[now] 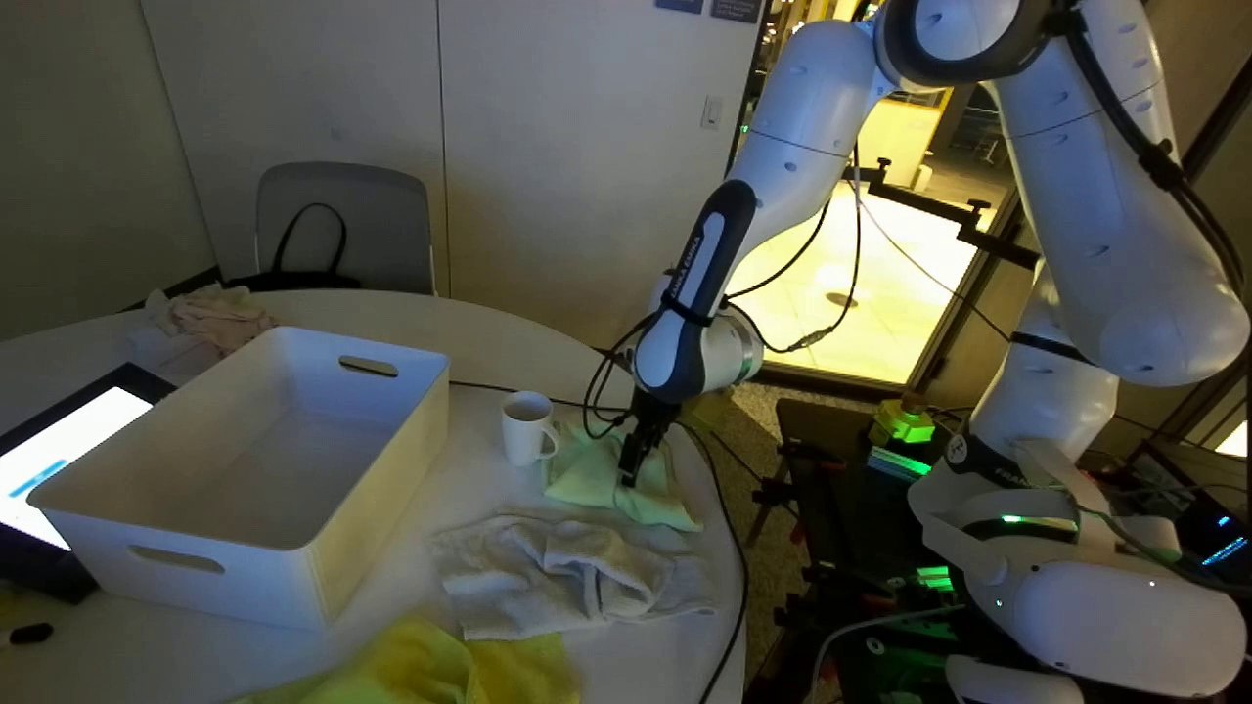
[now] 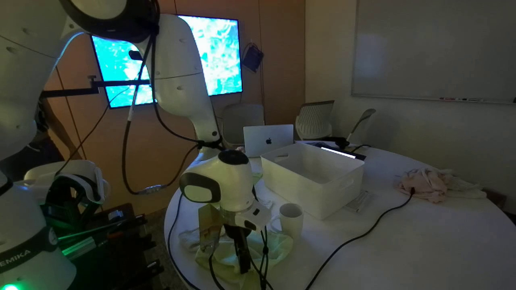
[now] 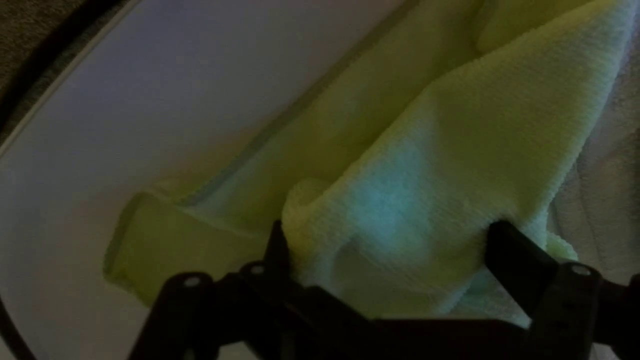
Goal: Put all the towels in the white basket and the objects into the mug
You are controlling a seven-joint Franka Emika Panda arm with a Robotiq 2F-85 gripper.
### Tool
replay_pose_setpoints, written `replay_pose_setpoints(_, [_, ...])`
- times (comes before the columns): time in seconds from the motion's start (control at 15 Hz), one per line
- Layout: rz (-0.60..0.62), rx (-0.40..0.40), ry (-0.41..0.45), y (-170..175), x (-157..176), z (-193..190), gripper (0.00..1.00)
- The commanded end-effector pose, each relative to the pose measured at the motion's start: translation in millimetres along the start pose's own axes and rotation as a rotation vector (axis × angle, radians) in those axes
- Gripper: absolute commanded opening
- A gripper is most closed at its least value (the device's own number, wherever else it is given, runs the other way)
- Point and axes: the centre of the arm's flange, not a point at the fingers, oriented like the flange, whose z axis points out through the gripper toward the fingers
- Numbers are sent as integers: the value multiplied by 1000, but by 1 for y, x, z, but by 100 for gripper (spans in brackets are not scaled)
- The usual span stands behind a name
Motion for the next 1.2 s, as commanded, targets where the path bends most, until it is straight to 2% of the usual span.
replay_pose_setpoints(0.0, [-14,-13,4,-8,-1,-8,100])
replay_pose_setpoints(0.07, [-17,-13,4,-9,-1,-9,100])
replay_pose_setpoints(0.13, [-20,-14,4,-10,-1,-10,81])
replay_pose_setpoints(0.2, [-22,-15,5,-11,-2,-10,72])
replay_pose_setpoints(0.6, [-60,-32,17,-25,-3,-26,25])
replay_pose_setpoints(0.8, [-91,-47,7,-32,-5,-27,5])
replay_pose_setpoints(0.93, [-124,-45,-9,-36,-7,-29,1])
replay_pose_setpoints(1.13, [-160,-43,-20,-42,-11,-36,4])
